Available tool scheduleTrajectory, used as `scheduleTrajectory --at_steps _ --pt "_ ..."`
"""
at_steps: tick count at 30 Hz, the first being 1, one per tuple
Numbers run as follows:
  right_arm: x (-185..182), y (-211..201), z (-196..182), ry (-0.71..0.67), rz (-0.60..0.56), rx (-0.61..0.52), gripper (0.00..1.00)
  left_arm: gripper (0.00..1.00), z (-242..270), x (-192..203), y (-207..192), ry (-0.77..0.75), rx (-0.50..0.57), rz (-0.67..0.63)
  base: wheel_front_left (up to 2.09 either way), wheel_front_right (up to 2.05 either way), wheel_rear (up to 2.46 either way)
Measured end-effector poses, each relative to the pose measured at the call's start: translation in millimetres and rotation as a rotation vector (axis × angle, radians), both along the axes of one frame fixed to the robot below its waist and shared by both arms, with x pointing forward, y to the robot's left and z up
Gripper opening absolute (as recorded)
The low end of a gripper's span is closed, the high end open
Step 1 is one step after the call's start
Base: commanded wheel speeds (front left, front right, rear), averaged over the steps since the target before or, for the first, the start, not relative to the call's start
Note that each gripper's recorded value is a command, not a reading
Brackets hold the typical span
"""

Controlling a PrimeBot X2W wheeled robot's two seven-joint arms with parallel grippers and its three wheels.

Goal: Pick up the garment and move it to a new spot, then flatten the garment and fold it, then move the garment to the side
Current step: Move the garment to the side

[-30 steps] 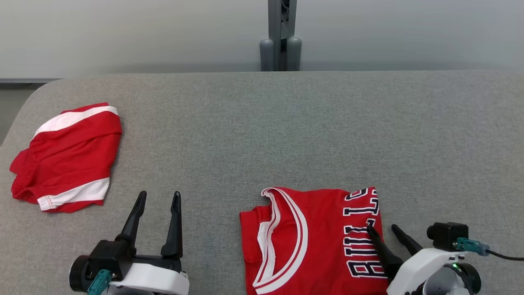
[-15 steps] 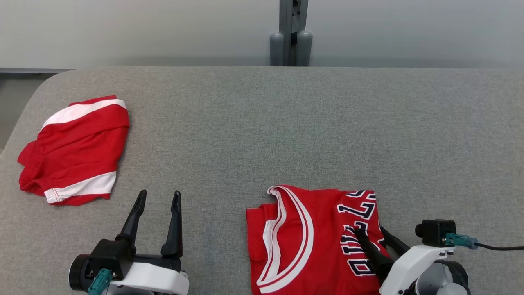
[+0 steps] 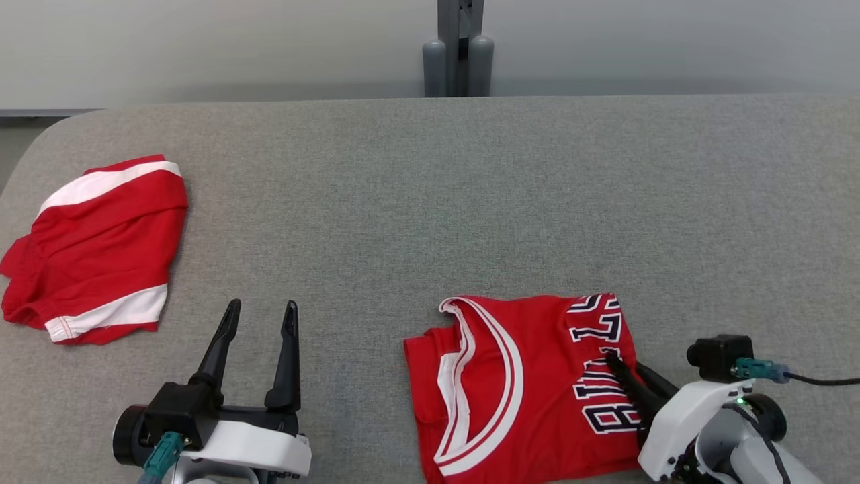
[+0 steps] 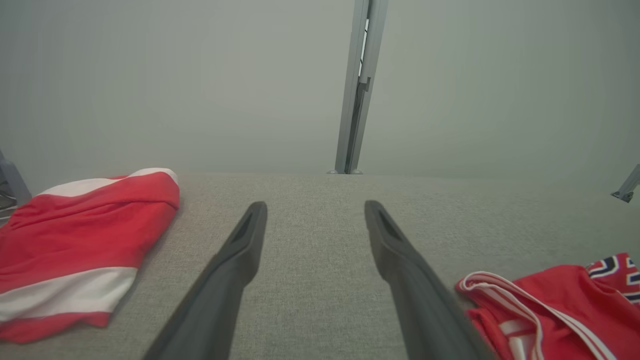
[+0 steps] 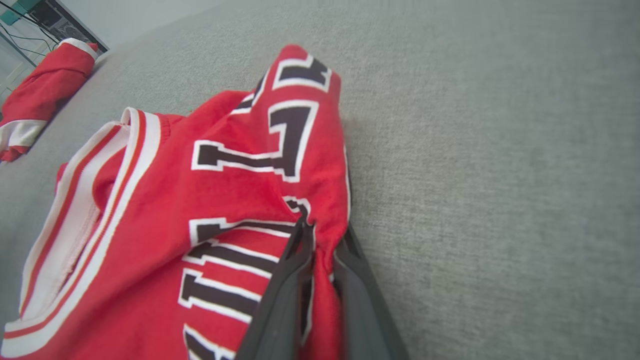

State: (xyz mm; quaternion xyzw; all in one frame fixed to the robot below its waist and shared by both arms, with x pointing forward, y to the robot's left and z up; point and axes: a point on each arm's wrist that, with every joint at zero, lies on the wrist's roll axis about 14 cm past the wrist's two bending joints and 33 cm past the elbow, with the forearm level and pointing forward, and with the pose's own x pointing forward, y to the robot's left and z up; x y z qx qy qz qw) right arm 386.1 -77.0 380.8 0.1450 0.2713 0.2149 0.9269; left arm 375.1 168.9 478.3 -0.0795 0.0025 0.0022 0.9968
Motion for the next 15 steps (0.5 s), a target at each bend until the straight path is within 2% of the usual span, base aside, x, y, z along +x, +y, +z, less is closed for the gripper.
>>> scheduleTrajectory --at_steps 7,15 --pt "22 -36 5 -0.051 0.043 -0.157 0.0 1.0 1 20 -19 -0.015 0.016 -0.069 0.0 0.0 0.0" --pt "63 -113 13 -0.088 -0.026 -0.326 0.0 1.0 -11 60 -65 -0.02 0.03 -0.225 0.0 0.0 0.0"
